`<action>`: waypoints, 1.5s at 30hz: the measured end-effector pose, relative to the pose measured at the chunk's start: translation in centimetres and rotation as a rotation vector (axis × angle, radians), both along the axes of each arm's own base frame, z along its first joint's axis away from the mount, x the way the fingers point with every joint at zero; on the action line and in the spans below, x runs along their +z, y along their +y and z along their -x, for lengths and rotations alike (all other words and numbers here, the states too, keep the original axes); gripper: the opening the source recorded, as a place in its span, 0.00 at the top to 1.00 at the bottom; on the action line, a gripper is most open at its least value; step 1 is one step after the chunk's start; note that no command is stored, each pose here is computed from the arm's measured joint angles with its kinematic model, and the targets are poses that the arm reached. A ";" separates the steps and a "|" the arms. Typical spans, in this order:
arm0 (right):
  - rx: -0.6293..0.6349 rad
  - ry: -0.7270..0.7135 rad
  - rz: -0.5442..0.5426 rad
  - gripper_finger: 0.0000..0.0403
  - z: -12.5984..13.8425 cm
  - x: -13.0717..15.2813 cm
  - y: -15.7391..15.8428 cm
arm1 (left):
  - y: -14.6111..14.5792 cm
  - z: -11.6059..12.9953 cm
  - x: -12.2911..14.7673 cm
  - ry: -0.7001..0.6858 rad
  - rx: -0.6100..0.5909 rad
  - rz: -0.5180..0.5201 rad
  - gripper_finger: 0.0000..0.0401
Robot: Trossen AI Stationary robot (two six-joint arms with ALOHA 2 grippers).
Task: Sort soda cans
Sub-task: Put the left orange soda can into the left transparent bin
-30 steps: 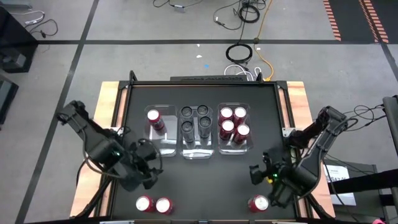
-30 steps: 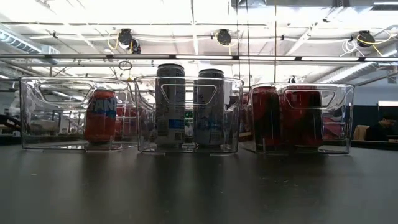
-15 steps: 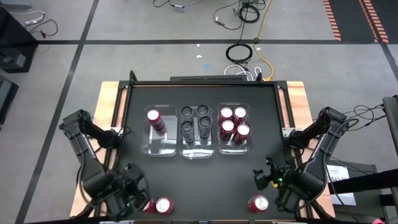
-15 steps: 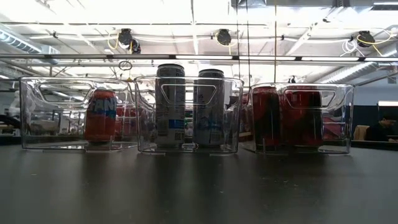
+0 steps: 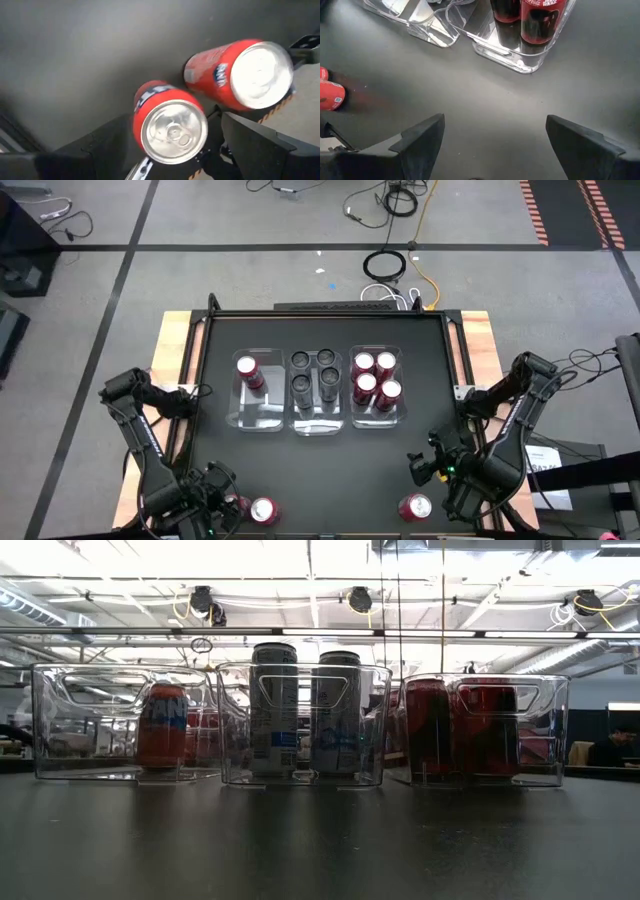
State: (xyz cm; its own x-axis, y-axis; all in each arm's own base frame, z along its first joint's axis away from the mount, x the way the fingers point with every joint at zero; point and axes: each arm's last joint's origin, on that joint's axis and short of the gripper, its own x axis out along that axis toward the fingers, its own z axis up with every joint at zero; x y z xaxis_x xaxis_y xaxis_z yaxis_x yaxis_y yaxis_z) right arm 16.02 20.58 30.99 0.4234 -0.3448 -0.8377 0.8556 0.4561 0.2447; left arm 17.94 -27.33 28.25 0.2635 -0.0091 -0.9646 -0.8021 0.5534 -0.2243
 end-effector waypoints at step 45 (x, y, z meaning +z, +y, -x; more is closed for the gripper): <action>-0.001 -0.012 -0.018 0.15 -0.1 0.0 0.2 | -2.2 -1.3 -3.6 0.075 -0.005 -0.046 0.22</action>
